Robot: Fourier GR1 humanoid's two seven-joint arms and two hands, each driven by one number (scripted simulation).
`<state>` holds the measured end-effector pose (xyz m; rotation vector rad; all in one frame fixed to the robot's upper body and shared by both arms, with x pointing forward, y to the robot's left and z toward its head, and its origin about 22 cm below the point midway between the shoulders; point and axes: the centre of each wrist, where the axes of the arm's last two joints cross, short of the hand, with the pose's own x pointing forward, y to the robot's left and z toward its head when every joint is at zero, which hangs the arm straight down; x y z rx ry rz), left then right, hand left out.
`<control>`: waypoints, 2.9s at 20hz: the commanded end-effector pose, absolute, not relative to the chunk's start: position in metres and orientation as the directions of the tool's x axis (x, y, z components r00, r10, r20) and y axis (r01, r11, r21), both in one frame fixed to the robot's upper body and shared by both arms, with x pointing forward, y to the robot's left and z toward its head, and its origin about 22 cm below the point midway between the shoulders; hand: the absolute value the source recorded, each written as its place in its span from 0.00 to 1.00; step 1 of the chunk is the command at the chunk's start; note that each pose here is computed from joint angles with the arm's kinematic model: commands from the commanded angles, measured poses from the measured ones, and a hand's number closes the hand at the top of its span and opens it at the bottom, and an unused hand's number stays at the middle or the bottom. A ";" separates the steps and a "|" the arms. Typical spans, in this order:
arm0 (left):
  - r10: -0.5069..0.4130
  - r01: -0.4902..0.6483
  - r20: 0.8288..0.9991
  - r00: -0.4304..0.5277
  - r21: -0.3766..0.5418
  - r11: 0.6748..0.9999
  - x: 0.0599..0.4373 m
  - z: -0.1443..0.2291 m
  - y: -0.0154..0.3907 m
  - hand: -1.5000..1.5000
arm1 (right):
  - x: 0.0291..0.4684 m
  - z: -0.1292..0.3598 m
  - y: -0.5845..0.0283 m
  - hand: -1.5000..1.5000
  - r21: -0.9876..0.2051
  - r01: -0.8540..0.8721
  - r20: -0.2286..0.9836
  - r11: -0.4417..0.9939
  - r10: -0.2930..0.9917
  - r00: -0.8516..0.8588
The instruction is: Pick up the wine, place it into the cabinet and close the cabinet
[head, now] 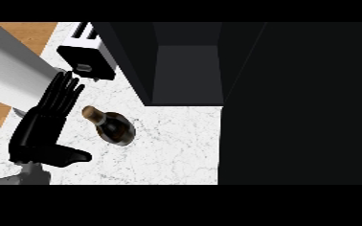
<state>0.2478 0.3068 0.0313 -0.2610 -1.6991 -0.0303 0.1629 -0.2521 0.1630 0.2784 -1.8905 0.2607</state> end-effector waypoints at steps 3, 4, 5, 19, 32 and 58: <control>0.143 0.194 0.985 -0.092 -0.123 0.973 0.254 -0.017 0.310 0.00 | 0.167 0.169 -0.240 0.00 -0.055 -0.318 0.940 0.946 -0.059 -0.337; 0.120 0.179 0.988 -0.092 -0.103 0.979 0.243 -0.001 0.332 0.00 | 0.164 0.174 -0.236 0.00 -0.037 -0.322 0.941 0.946 -0.075 -0.330; 0.110 0.188 0.989 -0.096 -0.091 0.978 0.244 -0.012 0.321 0.00 | 0.158 0.169 -0.252 0.00 -0.044 -0.321 0.941 0.946 -0.069 -0.330; 0.128 0.199 0.991 -0.045 -0.116 0.973 0.253 -0.073 0.312 0.00 | 0.158 0.172 -0.238 0.00 -0.033 -0.316 0.942 0.948 -0.077 -0.328; 0.131 0.219 0.991 0.002 -0.129 0.967 0.285 -0.097 0.302 0.00 | 0.163 0.167 -0.246 0.00 -0.063 -0.304 0.941 0.951 -0.045 -0.336; 0.306 0.239 0.950 0.055 -0.310 0.920 0.266 -0.146 0.303 1.00 | 0.167 0.167 -0.241 0.00 -0.064 -0.306 0.938 0.950 -0.047 -0.343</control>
